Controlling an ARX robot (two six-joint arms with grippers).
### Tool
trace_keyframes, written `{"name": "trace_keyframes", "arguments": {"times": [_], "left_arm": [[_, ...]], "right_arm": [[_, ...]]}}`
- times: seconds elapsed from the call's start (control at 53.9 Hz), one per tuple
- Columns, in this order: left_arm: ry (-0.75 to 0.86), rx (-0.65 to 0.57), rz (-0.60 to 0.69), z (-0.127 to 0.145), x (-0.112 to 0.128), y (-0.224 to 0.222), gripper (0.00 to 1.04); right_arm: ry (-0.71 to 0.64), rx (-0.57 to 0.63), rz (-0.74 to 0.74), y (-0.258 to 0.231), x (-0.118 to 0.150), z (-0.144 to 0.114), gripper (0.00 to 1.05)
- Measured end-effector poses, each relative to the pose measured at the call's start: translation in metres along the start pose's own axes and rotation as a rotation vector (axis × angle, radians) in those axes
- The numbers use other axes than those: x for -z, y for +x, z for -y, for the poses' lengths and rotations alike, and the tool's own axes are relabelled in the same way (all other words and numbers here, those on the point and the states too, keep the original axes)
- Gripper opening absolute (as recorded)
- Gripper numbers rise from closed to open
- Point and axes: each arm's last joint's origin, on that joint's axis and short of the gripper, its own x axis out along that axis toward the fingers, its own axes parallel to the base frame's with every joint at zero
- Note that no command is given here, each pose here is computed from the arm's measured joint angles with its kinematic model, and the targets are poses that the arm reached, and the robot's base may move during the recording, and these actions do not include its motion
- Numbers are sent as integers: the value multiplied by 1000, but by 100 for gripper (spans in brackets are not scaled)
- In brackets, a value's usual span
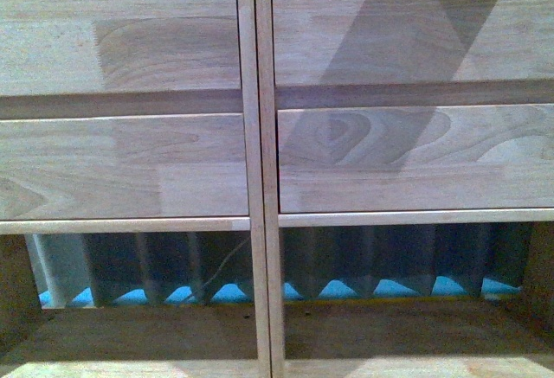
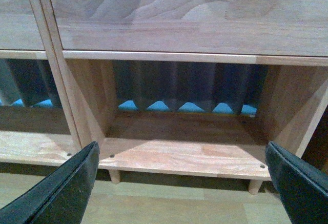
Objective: Organize books on shelf
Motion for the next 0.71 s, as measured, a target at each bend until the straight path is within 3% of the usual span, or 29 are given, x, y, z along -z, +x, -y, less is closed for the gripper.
{"name": "trace_keyframes", "arguments": {"times": [0.706], "left_arm": [[0, -2, 0, 0, 0, 0, 97]], "right_arm": [[0, 0, 0, 0, 0, 0, 98]]}}
